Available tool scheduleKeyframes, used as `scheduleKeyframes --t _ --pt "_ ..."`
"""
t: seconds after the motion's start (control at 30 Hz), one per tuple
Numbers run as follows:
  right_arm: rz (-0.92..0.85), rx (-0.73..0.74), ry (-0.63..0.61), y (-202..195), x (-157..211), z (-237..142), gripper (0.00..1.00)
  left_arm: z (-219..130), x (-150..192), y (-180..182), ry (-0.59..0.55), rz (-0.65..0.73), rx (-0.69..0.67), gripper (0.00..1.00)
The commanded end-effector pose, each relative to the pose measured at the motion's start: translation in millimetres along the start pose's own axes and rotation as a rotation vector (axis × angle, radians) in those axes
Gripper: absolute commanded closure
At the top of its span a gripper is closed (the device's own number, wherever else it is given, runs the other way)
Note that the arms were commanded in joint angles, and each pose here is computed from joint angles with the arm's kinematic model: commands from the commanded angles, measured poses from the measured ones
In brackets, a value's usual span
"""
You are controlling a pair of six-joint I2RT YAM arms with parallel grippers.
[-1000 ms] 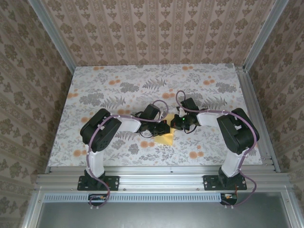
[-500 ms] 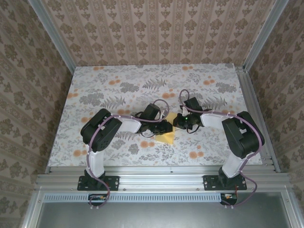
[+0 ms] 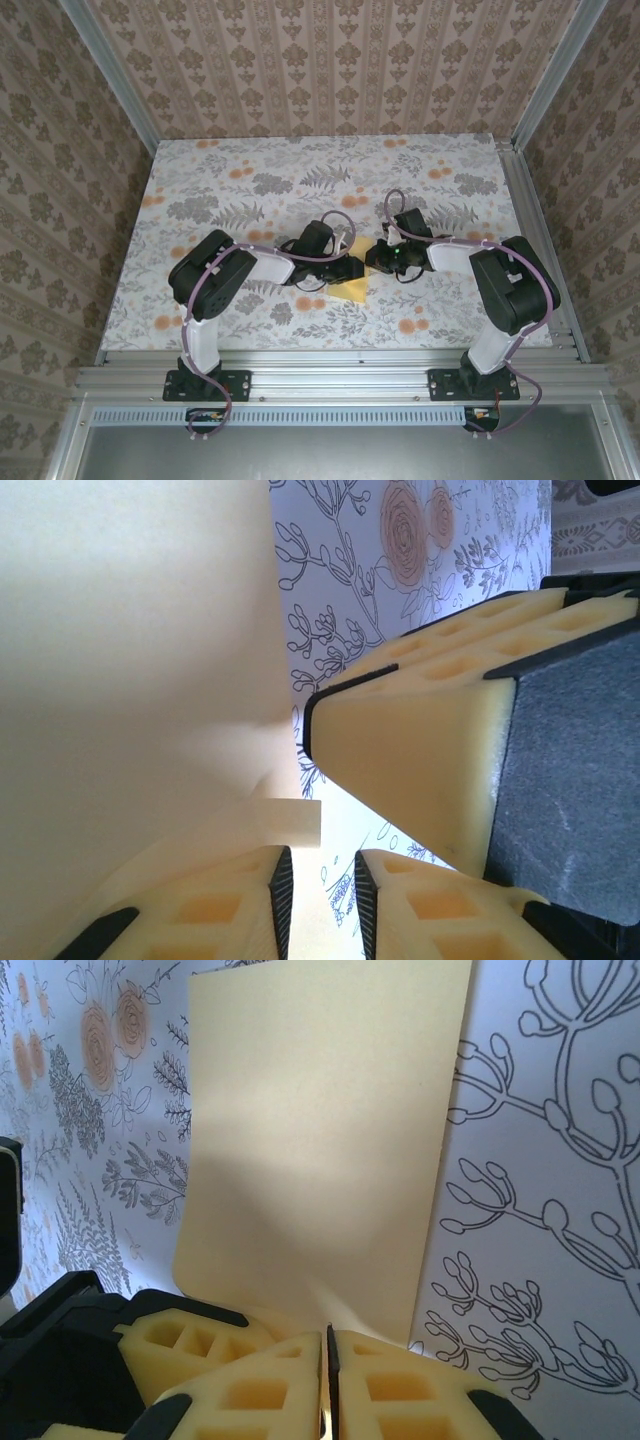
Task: Fold a paper plane with a square sheet of paper (pick it up from the middle)
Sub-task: Fold the triangle a second time at the center of the table.
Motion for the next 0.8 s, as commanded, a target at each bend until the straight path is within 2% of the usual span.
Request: scheduleKeyframes --t 0.0,0.37,0.77 --pt "0.011 -0.043 0.062 0.8 14.5 -2.4 0.84 -2.4 -1.5 -8.7 -0.038 0.067 0.028 0.74" --pt "0.031 -0.067 0.078 -4.9 21.0 -4.7 0.82 -7.1 -2.6 -12.1 -0.045 0.085 0.050 0.88" --pt "0.054 -0.111 0.089 -4.5 30.8 -9.8 0.83 -6.2 -3.1 -7.6 -0.047 0.078 0.038 0.92"
Point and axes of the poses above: each hand's point on the last joint's axis, 136 mm out from that joint toward the fingers, its own z axis out along the fingers, its own y axis along the line the jaws close on, x = y × z, the point moved 7 cm from there along -z, back along the fingers, and after that the axes turned 2 degrees about -z, right-handed, at the moved point
